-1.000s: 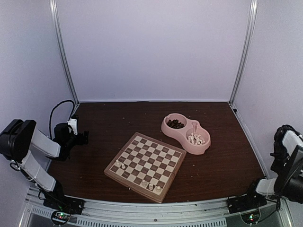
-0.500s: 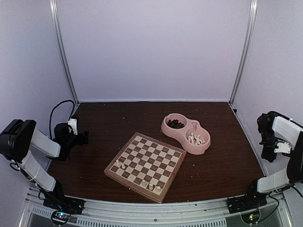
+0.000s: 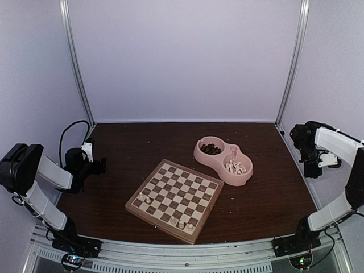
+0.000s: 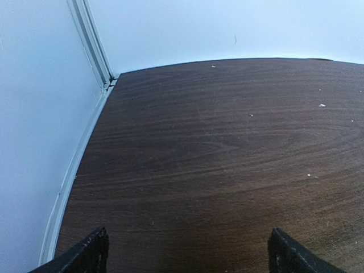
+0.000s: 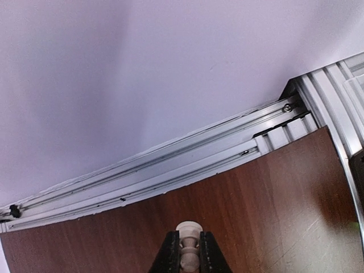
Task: Set up the chess pieces on the board
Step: Place the pawn on the chessboard.
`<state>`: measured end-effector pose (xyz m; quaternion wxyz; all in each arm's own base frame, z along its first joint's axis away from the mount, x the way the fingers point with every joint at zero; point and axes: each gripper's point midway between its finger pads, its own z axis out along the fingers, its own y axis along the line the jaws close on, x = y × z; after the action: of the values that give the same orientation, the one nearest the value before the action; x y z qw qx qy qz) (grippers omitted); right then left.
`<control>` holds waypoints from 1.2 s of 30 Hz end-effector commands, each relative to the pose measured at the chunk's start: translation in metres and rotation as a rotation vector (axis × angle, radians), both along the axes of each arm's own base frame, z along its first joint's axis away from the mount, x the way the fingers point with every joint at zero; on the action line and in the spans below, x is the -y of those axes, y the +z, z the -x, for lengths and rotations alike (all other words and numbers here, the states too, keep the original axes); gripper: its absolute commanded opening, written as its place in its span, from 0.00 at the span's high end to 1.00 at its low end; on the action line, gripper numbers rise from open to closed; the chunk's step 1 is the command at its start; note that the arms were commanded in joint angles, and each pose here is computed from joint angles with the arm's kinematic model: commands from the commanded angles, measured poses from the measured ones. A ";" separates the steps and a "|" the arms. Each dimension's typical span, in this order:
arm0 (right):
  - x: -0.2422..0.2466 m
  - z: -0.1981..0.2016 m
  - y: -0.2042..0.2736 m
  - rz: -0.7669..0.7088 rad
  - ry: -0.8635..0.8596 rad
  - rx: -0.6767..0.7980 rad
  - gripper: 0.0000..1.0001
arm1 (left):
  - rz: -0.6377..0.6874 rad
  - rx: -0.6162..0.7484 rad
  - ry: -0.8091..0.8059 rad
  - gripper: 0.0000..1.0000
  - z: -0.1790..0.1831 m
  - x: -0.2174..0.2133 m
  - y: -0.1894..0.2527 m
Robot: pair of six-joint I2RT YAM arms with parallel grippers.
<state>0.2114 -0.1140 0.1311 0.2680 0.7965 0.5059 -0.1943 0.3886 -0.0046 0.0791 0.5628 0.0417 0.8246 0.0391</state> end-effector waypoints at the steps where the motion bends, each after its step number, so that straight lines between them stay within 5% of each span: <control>1: 0.006 0.003 0.033 0.189 -0.042 0.053 1.00 | -0.005 0.038 0.007 0.02 -0.005 -0.003 0.010; 22: -0.052 -0.069 0.065 0.371 0.363 -0.047 1.00 | -0.005 0.040 0.006 0.02 -0.006 -0.003 0.010; 36: -0.057 -0.039 0.110 0.415 0.485 -0.043 1.00 | -0.005 0.039 0.006 0.02 -0.006 -0.003 0.010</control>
<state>0.2750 -0.0325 0.2059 0.3939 0.6024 0.6694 -0.1840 0.3886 -0.0046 0.0791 0.5628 0.0417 0.8246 0.0391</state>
